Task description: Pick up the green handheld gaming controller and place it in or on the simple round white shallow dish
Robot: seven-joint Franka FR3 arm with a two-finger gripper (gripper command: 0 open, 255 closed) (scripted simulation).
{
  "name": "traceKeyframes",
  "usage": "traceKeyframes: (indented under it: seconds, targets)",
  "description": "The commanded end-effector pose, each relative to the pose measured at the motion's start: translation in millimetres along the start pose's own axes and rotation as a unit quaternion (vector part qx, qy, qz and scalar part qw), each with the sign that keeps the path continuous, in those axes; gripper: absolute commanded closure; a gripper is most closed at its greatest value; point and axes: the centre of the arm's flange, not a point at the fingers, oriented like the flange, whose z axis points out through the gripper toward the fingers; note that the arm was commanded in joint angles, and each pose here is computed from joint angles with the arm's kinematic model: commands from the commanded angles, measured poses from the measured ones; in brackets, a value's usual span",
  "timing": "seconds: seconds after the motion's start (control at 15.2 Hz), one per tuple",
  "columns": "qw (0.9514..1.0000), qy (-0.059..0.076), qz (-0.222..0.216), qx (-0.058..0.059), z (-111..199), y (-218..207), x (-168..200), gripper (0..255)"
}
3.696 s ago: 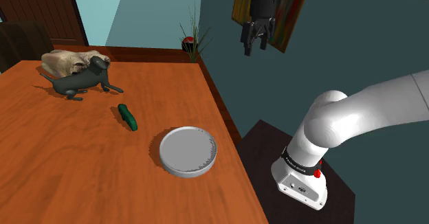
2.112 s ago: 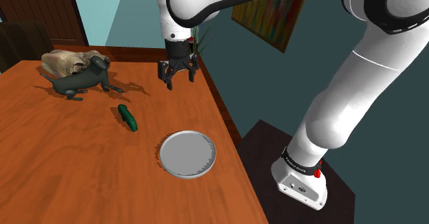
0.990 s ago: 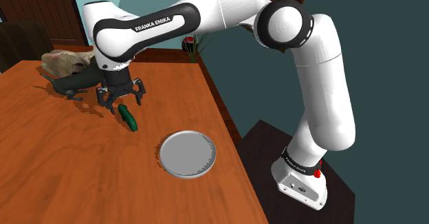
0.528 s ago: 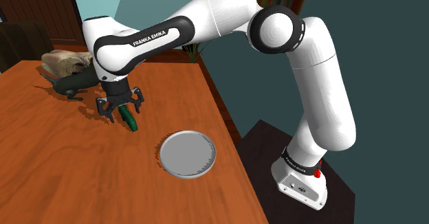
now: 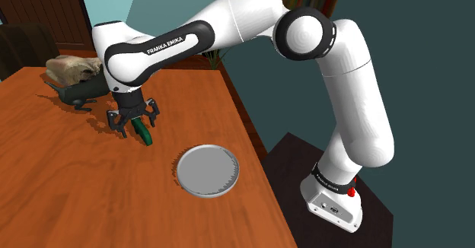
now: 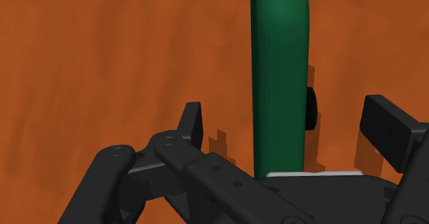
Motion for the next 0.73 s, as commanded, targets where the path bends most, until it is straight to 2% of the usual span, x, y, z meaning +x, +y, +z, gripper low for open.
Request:
traceKeyframes:
  seconds: [0.0, 0.07, 0.66]
  targets:
    - [1.0000, 0.000, 0.000, 0.000, 0.0, 0.0, 0.0, 0]
    - [1.0000, 0.000, 0.000, 0.000, 0.0, 0.0, 0.0, 255]
    - [1.0000, 0.000, 0.000, 0.000, 0.0, 0.0, 0.0, 255]
